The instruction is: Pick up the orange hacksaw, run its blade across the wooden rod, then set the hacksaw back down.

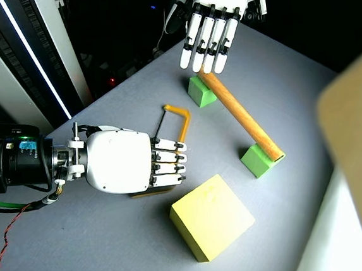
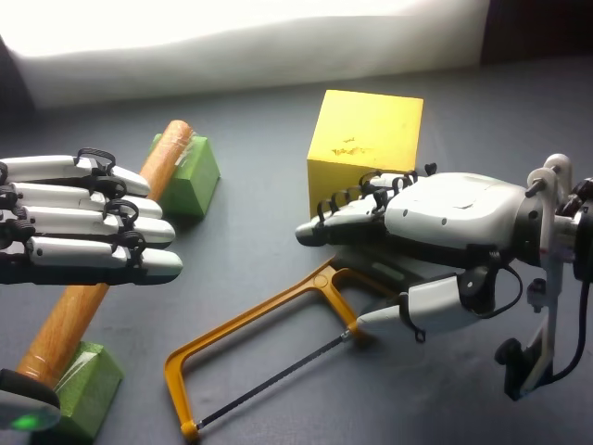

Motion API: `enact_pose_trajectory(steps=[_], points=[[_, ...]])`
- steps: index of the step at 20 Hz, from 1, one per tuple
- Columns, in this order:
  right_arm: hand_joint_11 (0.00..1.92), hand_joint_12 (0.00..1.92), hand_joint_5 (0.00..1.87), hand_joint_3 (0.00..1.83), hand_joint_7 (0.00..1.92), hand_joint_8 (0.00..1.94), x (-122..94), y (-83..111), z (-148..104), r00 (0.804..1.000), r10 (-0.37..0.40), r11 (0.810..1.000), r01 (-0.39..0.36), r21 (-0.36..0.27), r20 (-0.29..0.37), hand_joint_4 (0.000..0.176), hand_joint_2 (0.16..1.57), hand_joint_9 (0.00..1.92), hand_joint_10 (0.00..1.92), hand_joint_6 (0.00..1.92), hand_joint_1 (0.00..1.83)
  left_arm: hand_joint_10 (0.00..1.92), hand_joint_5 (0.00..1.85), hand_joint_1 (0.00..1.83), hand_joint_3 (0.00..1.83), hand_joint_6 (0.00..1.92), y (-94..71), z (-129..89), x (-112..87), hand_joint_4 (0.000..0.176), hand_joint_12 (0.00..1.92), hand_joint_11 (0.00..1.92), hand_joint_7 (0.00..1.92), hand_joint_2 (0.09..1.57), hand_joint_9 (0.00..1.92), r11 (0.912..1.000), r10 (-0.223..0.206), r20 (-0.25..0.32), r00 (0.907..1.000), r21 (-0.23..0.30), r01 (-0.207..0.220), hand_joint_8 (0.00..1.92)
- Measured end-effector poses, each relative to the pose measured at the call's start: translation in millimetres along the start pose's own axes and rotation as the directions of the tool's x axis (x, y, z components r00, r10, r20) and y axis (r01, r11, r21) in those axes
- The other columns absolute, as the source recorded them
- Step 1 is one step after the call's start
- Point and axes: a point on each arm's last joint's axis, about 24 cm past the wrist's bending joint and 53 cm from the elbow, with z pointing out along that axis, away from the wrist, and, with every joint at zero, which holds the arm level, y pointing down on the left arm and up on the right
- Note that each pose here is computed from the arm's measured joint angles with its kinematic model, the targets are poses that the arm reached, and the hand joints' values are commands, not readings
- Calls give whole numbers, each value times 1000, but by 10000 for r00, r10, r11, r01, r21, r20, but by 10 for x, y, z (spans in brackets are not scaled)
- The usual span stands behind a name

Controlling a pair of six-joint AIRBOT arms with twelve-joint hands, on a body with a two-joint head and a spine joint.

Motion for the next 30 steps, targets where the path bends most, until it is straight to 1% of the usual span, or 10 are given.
enact_pose_trajectory(steps=[9,12,13,14,16,17,20,23,27,30], points=[[0,505,53,0,42,6,-346,183,-188,9858,-1283,9863,1382,-898,1080,0,1028,54,5,5,633,3,260,245,0,1,-13,0,-3,6,400,0,233,1184,209,10000,-4,13,10000,56,4,4],[0,547,73,0,62,6,-402,570,-468,9277,-3348,8953,3678,-2512,1650,0,1032,66,6,7,621,1,274,233,1,3,-25,0,-7,6,409,0,242,1183,206,9999,-2,28,10000,107,2,3],[0,917,256,4,286,20,-386,667,-564,9074,-3815,8599,4184,-2923,1764,0,1072,276,39,25,617,2,274,239,1,2,-28,-1,-7,9,436,0,245,1184,209,9999,2,29,10000,120,-2,2],[464,1543,602,10,646,768,-401,753,-678,8956,-4018,8326,4441,-3308,1909,0,1131,643,964,627,580,145,552,317,1,26,-28,-2,-9,0,832,262,613,1190,605,9999,2,32,10000,124,-3,60],[742,1893,386,8,650,1658,-494,910,-938,8685,-4298,7703,4953,-4016,2468,0,1215,718,1768,1703,488,575,884,385,0,69,-35,-6,-23,0,1215,417,906,1196,751,9999,-2,79,10000,169,0,131],[896,1920,626,14,808,1930,-520,950,-1071,8435,-4658,7260,5370,-4296,2674,0,1274,867,1915,1912,369,1388,738,395,3,877,-45,-6,-32,0,1554,443,671,1229,595,9998,-22,115,9999,212,19,1080],[1297,1921,983,9,1079,1941,-379,983,-1276,8338,-4992,6654,5432,-5120,2357,0,1321,1183,1921,1921,363,1904,659,417,2,1860,-49,-6,-11,0,1914,714,723,1272,783,9997,36,29,10000,228,-37,1881],[1609,1921,1283,17,1357,1941,-224,1045,-1425,8288,-5147,6179,5362,-5751,2196,0,1402,1474,1921,1921,286,1921,1203,441,2,1921,-58,-6,-20,0,1921,1209,1175,1297,1188,9997,16,65,10000,261,-17,1921],[1648,1921,1313,13,1400,1941,-230,1038,-1473,8235,-5222,6084,5420,-5797,2218,0,1452,1506,1921,1921,252,1921,1247,471,5,1921,-70,0,-22,0,1921,1369,1270,1320,1297,9996,-21,96,10000,294,18,1921],[1623,1921,1253,5,1375,1941,-35,1032,-1453,7910,-5815,5605,5589,-6111,1901,0,1490,1488,1921,1921,268,1921,1186,560,2,1921,-81,1,3,0,1921,1322,1215,1341,1251,9995,7,8,10000,329,-7,1921]])
